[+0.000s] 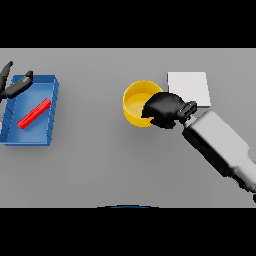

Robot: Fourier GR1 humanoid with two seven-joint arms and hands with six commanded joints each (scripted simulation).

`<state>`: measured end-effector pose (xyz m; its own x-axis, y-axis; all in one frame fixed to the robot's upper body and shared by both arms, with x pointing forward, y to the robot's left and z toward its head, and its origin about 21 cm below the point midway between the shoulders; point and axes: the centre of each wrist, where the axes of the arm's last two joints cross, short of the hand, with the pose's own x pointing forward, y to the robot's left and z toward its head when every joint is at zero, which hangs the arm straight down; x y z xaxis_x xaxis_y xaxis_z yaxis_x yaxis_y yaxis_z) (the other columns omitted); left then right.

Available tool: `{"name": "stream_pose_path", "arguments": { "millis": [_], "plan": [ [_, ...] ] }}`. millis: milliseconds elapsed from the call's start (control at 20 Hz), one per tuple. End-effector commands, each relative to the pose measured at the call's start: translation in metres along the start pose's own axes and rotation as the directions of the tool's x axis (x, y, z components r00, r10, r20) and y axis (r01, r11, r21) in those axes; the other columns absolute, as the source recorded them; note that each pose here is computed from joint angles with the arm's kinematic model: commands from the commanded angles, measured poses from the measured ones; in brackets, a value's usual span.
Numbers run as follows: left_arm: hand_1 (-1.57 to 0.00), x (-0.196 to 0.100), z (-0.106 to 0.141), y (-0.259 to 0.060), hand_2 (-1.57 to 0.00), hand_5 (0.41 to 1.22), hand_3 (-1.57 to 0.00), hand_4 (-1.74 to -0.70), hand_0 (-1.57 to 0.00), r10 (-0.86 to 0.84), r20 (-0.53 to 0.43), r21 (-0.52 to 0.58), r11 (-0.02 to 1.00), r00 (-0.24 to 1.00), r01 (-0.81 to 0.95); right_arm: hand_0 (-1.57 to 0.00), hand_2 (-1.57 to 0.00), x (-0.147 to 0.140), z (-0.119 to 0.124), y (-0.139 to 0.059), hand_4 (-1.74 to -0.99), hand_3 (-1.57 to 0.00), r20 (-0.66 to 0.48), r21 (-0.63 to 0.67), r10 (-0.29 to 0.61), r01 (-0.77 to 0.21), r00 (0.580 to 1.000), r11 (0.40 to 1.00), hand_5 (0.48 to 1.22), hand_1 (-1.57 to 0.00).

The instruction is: Pick up the red beaker and tilt it to pour out 1 green nut into yellow bowl. Pick up the yellow bowl and place it on the metallic measuring scale.

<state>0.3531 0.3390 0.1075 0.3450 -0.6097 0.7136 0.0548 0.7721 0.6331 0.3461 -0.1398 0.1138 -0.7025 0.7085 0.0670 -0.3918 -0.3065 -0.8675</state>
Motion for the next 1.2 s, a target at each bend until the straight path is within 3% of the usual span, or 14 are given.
{"name": "stream_pose_path", "arguments": {
  "millis": [0,450,750,900,1150],
  "plan": [
    [0.00,0.001,-0.001,-0.001,0.00,0.704,0.00,-0.80,0.00,0.007,0.006,-0.001,1.000,1.000,-0.007,-1.52,-1.52,-0.008,0.005,-0.005,-1.740,-1.18,-0.023,-0.009,-0.008,0.008,1.000,1.000,1.219,-1.57],
    [0.00,0.005,0.005,-0.002,0.00,0.739,0.00,-0.84,0.00,0.028,-0.021,-0.011,1.000,0.999,-0.028,-1.56,-1.54,-0.066,0.025,-0.023,-1.741,-1.15,-0.212,-0.148,-0.031,-0.001,0.977,0.989,1.221,-1.57],
    [0.00,0.007,0.011,0.006,0.00,0.762,0.00,-0.86,0.00,0.038,-0.043,0.000,0.999,0.998,-0.038,-1.57,-1.53,-0.106,0.027,-0.011,-1.741,-1.17,-0.314,-0.176,-0.094,0.040,0.945,0.984,1.221,-1.57],
    [0.00,0.007,0.012,0.001,0.00,0.779,0.00,-0.86,0.00,0.043,-0.050,-0.005,0.999,0.998,-0.043,-1.57,-1.50,-0.124,0.023,0.004,-1.741,-1.18,-0.352,-0.169,-0.132,0.075,0.927,0.983,1.221,-1.57],
    [0.00,0.011,0.010,-0.004,0.00,0.804,0.00,-0.86,0.00,0.018,-0.055,0.006,1.000,0.998,-0.018,-1.57,-1.40,-0.135,0.019,0.021,-1.741,-1.34,-0.366,-0.163,-0.176,0.123,0.914,0.979,1.221,-1.57]
  ]
}}
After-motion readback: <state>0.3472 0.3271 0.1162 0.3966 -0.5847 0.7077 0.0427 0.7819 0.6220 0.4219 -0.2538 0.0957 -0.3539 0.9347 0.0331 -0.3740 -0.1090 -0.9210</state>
